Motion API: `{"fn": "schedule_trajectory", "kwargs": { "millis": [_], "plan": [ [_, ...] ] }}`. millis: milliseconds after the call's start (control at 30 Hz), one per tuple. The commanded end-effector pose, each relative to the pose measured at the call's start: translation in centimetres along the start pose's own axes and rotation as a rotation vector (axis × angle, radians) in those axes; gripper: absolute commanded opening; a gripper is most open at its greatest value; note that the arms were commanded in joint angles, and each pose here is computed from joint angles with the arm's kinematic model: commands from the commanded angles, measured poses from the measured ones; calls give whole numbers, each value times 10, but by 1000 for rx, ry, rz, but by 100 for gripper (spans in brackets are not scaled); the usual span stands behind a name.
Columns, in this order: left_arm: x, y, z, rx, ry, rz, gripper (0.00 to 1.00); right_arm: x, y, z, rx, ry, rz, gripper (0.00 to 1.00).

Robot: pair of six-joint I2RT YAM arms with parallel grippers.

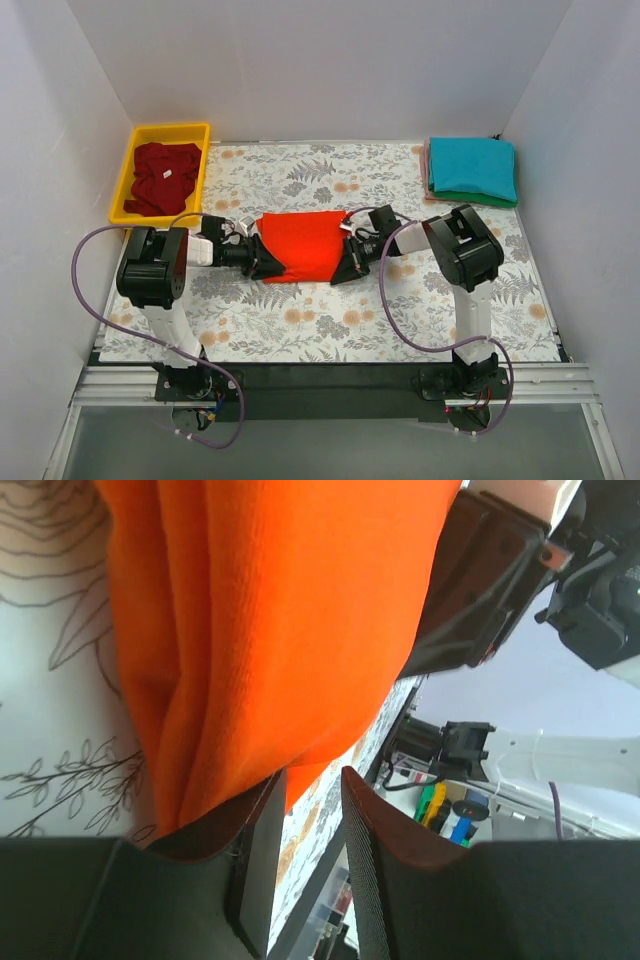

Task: Fold and stack the t-shirts
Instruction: Fold the tshirt

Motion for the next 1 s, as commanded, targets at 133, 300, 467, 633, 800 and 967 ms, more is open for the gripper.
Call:
{"fn": "schedule_trajectory", "kwargs": {
  "millis": [133,300,467,633,800,967],
  "plan": [
    [-25,-29,-14,144,9,-101,31,-25,54,-12,-207,-43,32,3],
    [-39,-98,-10,333,-59,-221,33,-29,127,11,-352,-123,106,6],
    [-24,-108,-8,285,-104,-245,30,5,122,33,-186,-96,83,1],
    [-2,-67,-8,132,-101,-157,22,45,89,41,-90,-42,55,1],
    [14,-1,-27,-2,-21,58,20,59,18,28,25,-36,-62,1],
    [3,19,-24,-45,-9,114,20,41,-21,21,76,-76,-148,1]
  ]
}}
Point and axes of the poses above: each gripper's point midway between its finger pads, its own x axis out along the fingers, its own y axis along the line the jaws close on, z = x × y, the point moved 2 cm from there along -x, back along the fingers, and after that the axes turned 11 degrees about x, right-handed, at the moved point
